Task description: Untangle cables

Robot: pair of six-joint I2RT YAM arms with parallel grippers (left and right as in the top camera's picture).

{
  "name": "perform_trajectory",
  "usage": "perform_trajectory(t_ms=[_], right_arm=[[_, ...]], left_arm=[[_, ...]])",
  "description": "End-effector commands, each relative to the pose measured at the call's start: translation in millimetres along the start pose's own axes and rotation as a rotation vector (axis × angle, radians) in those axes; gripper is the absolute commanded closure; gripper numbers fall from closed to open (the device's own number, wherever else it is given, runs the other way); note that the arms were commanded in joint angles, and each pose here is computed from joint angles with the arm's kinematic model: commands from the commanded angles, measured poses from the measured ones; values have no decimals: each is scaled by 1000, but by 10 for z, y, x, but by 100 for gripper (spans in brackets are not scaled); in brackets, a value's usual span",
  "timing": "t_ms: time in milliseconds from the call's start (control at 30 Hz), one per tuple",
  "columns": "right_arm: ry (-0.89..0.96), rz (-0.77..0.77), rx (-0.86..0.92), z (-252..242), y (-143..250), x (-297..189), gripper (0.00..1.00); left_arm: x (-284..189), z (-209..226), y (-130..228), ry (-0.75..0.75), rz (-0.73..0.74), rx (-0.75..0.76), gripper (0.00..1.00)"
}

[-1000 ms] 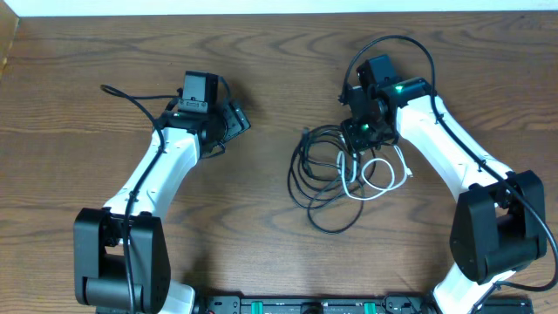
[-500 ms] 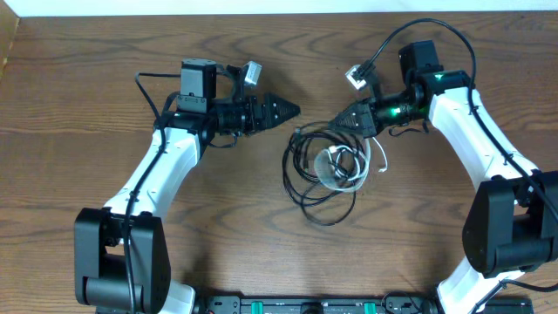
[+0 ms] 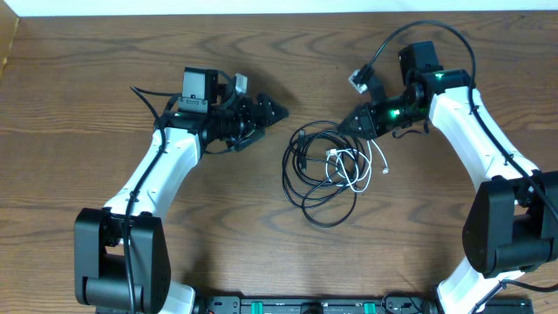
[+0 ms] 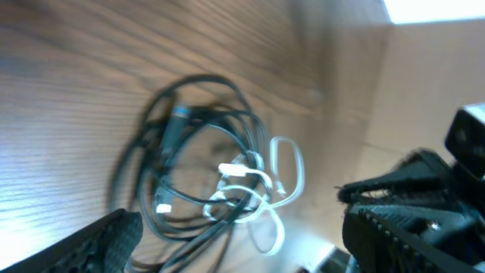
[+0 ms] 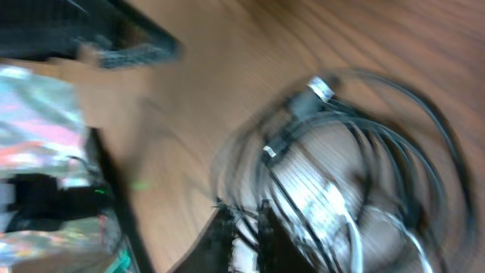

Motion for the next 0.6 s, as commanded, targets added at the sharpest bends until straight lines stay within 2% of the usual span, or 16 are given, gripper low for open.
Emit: perform_trajectory(t_ms=[0, 33, 167, 267, 467, 567], right_arm=[[181, 104, 97, -160, 182, 63, 77], [190, 131, 97, -155, 246, 127, 72], [362, 206, 42, -274, 411, 360, 70], [387, 195, -48, -244, 413, 553, 65], [503, 256, -245, -126, 392, 749, 65], [482, 299, -380, 35, 407, 886, 65]], left_arm=[[-21, 95, -82, -104, -87, -9, 10], [-20, 102, -81, -107, -88, -10, 10], [-21, 124, -102, -129, -109, -10, 10], [-28, 151, -127, -156, -134, -7, 10], [-35, 172, -147, -178, -155, -6, 10], [-36, 178, -153, -185, -158, 18, 10]])
Point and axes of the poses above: each gripper's point midway between its finger pads, its own x axis out along the fingers, its own z axis along the line the jaws close on, y = z × x, the point moved 7 cm from there along -x, back along the fingers, and after that the axes turned 5 degrees about -x, right-handed, at the moved point
